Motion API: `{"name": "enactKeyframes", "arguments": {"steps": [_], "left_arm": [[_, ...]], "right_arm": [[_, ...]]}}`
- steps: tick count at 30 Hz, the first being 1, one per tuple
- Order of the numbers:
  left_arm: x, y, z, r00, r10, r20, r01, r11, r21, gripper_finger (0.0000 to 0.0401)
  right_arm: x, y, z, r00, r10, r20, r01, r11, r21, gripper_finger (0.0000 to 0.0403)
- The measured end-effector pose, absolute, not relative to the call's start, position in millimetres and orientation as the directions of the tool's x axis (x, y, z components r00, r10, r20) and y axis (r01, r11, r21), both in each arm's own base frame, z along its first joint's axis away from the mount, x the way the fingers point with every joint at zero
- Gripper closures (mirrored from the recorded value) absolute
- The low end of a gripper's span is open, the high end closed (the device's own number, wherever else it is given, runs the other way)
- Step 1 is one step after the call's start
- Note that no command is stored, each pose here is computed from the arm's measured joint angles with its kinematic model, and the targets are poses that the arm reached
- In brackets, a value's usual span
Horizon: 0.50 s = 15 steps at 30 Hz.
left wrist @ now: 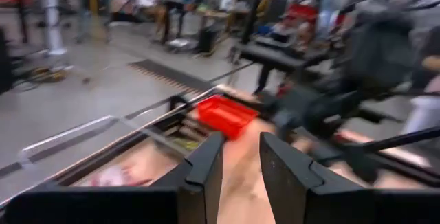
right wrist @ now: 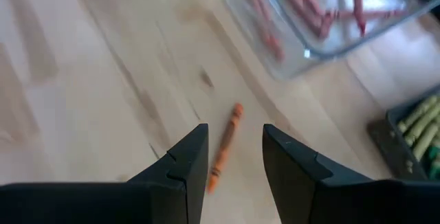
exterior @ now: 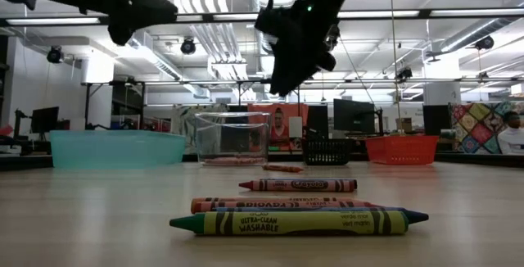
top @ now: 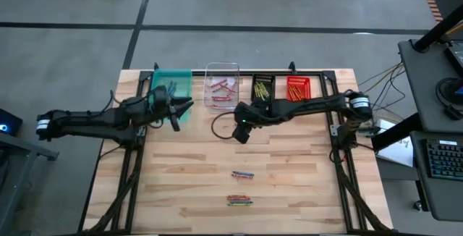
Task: Sort crayons
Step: Put the orange crayon into the orange bin
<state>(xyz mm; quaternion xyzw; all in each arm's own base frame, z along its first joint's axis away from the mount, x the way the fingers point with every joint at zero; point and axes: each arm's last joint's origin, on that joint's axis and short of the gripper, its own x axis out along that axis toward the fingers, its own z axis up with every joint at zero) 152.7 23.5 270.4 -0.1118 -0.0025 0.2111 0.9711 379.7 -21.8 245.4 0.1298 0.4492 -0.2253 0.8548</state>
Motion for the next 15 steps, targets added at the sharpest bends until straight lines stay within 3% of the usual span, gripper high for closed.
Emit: {"name": "enactKeyframes", "arguments": {"steps": [7, 15], "left_arm": [[151.6, 6.1, 263.5, 0.951, 0.304, 0.054, -0.28, 0.922, -0.269, 0.0321], [155.8, 2.1, 264.8, 0.959, 0.28, 0.05, -0.259, 0.93, -0.26, 0.0321]], "right_arm": [[388.3, -37.6, 222.3, 0.337, -0.176, -0.925, 0.54, 0.841, 0.037, 0.0278], [395.5, -43.7, 195.6, 0.276, -0.144, -0.95, 0.558, 0.829, 0.037, 0.0278]]}}
